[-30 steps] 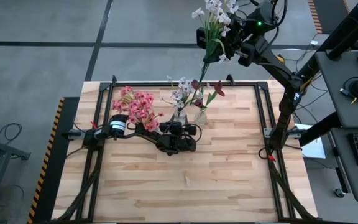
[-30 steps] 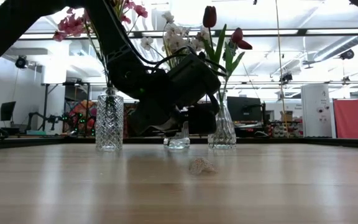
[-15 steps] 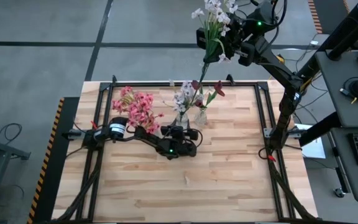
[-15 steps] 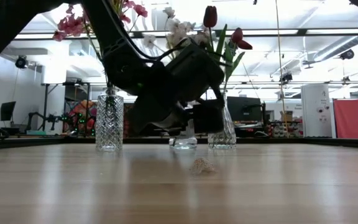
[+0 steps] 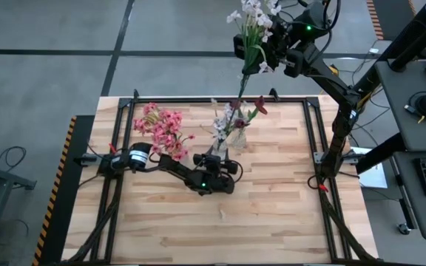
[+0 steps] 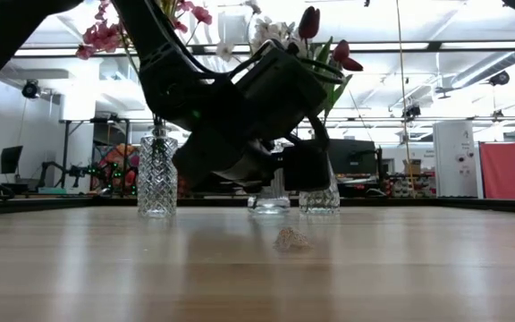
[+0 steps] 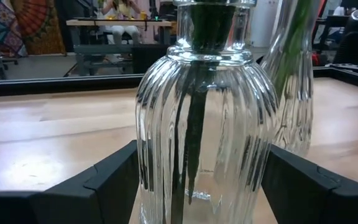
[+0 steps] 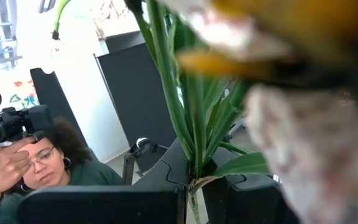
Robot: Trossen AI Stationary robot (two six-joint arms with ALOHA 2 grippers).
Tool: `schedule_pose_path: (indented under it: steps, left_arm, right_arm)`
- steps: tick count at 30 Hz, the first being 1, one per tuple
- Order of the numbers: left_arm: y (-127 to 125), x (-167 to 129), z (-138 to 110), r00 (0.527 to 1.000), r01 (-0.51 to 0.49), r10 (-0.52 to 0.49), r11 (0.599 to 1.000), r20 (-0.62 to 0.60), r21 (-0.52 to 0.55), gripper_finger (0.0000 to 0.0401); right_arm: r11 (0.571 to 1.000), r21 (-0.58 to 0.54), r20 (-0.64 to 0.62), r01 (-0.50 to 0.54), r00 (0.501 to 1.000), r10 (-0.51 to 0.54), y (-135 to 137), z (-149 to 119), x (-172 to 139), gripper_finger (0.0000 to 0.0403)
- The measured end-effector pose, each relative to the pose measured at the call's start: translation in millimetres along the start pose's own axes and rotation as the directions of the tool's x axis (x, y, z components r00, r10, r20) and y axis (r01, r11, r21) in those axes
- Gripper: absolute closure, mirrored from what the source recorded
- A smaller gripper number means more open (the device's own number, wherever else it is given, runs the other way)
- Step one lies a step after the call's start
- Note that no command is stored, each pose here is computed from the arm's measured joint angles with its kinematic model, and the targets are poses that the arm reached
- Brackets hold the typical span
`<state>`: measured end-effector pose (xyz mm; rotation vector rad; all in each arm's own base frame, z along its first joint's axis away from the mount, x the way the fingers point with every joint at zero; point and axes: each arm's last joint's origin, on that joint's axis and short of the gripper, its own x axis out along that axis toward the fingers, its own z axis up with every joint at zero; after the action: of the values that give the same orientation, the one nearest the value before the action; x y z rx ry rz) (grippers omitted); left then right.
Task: Sort flowers into vase by color
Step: Put the white flower into the top transparent vase
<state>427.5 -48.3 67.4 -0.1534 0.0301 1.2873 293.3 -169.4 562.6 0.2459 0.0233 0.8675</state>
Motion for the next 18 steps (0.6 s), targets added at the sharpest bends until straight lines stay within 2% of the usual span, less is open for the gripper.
schedule_pose_path:
  steps: [18]
  left_arm:
    - [0, -41, -9, 0.996, 0.086, -0.086, 0.996, -0.017, 0.018, 0.0129]
  right_arm:
    - [0.998, 0.058, 0.001, 0.003, 1.0, -0.003, -1, -1, 1, 0.0385]
